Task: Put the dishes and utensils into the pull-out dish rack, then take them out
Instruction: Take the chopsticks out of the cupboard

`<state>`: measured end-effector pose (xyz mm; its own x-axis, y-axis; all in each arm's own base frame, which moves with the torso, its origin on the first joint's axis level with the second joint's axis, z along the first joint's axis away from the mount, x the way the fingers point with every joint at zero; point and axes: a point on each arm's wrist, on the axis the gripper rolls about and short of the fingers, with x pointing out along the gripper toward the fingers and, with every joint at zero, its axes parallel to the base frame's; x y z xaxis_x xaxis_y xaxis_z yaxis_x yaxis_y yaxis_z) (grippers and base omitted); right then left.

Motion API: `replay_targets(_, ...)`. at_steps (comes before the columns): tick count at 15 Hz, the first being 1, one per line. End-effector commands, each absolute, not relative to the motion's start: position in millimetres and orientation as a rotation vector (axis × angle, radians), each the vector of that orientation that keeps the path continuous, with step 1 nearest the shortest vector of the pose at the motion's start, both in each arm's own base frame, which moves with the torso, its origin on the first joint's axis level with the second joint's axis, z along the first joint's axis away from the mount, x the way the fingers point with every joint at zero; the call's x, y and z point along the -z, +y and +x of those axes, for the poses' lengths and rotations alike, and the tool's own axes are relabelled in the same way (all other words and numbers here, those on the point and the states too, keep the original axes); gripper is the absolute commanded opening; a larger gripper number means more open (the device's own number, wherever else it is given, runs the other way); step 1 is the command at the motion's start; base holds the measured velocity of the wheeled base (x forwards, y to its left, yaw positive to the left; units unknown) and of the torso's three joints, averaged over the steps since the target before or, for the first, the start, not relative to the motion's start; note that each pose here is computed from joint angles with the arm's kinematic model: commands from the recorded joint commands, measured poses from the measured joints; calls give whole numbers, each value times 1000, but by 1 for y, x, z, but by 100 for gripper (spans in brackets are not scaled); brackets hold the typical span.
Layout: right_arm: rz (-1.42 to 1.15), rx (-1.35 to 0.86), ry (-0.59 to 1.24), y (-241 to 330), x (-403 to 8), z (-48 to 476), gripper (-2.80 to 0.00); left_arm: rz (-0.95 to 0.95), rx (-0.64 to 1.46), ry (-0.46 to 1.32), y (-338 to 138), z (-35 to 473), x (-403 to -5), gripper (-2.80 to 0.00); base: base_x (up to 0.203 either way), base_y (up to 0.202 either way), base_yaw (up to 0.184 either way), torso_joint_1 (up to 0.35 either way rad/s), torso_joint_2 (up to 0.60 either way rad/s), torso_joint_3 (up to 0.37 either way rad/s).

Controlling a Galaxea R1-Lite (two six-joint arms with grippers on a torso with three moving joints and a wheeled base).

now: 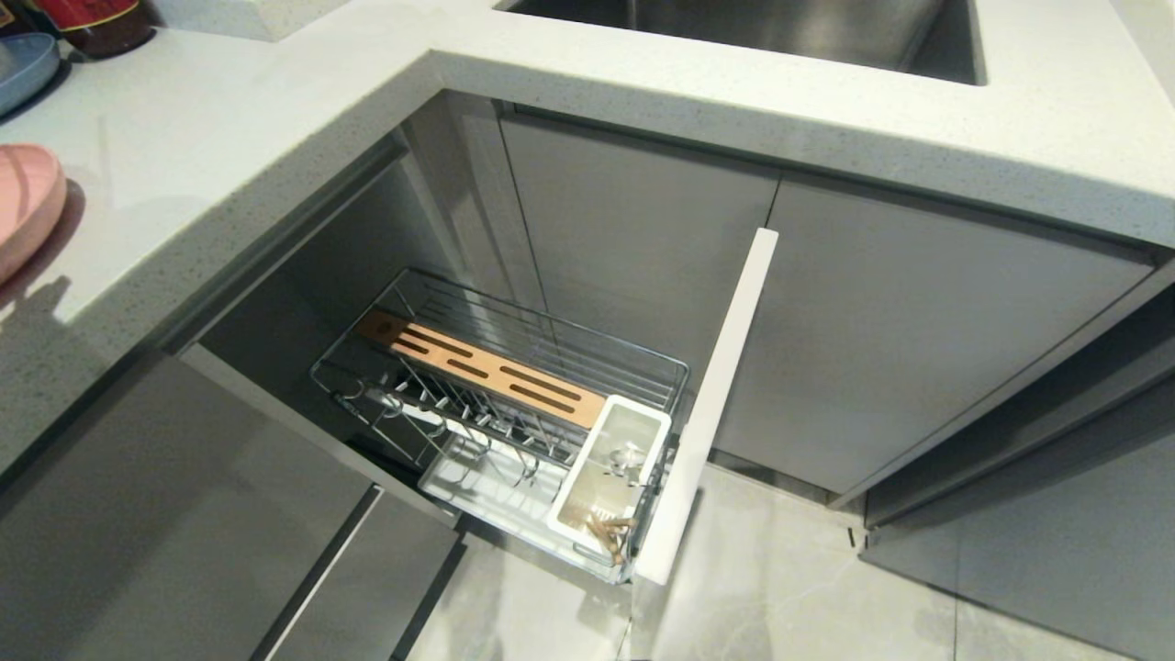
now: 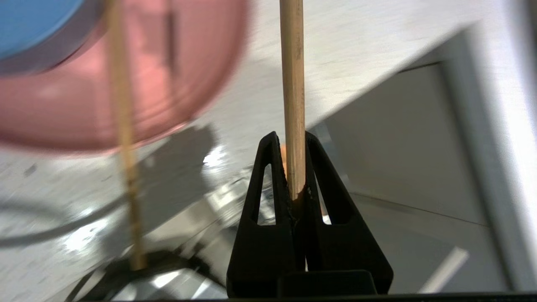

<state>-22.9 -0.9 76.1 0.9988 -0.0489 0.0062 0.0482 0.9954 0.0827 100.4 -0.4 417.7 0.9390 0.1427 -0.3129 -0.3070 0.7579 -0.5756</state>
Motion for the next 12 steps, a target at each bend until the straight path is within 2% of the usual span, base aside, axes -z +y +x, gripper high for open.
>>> replay_targets(1, 83, 49, -13, -1, -76, -23, -280, -683, -351, 379, 2, 118, -401, -280, 0, 0, 0, 0, 0, 0)
replay_targets(6, 83, 49, -13, -1, -76, -23, -280, -739, -451, 383, 12, 121, -394, -280, 0, 0, 0, 0, 0, 0)
replay_targets(12, 83, 49, -13, -1, -76, -23, -280, -786, -447, 405, 12, 123, -391, -280, 0, 0, 0, 0, 0, 0)
